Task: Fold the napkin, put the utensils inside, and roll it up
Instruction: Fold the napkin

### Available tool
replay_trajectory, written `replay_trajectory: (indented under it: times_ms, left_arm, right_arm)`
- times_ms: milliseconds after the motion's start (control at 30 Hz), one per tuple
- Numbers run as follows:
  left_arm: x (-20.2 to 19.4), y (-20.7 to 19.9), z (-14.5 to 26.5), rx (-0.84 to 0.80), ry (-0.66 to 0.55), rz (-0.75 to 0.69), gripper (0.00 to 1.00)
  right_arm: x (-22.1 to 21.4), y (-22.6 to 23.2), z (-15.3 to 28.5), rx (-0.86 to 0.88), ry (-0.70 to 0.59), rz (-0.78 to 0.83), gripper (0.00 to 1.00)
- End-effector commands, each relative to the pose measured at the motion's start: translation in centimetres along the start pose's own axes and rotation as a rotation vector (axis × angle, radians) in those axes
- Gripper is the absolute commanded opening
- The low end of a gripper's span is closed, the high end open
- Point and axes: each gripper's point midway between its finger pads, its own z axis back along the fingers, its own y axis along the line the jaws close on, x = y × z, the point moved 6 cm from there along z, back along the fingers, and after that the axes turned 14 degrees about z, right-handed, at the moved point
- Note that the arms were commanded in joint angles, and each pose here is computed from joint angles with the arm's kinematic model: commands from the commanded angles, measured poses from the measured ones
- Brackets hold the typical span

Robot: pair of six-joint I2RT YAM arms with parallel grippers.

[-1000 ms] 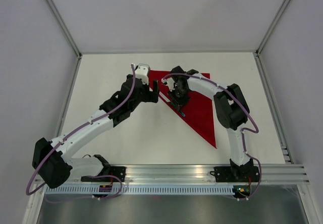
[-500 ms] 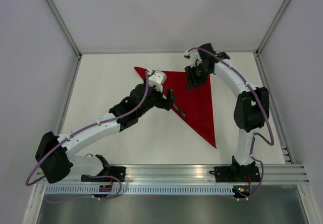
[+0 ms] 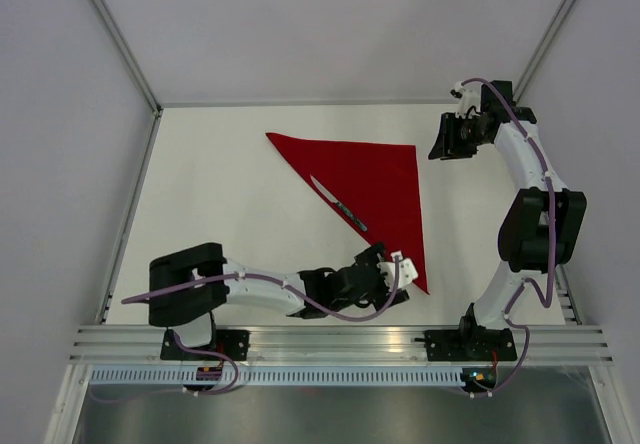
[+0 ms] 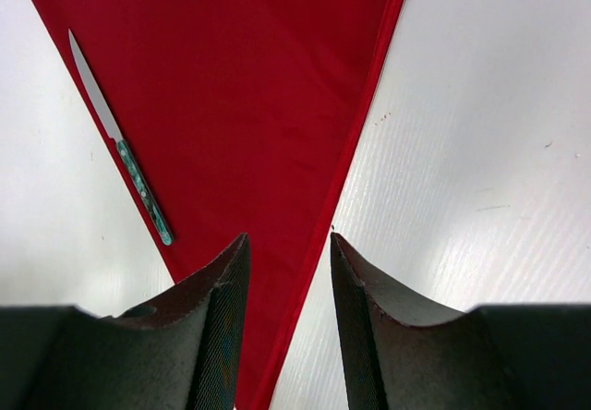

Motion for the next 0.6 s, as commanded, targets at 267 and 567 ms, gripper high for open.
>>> replay_trajectory:
  times_ms: [267,567]
  left_arm:
    - [-1.0,-5.4,-3.9,0.008,-0.088,-0.269,0.88]
    - [-2.4,-6.8,-7.4,0.040,-0.100,-0.361,0.84]
  right_arm:
    - [0.2,-0.7,-0.2,-0.005,-0.047,-0.011,0.46]
    - [0.2,-0.9,-0.2,-0.026,-0.054,-0.006,0.46]
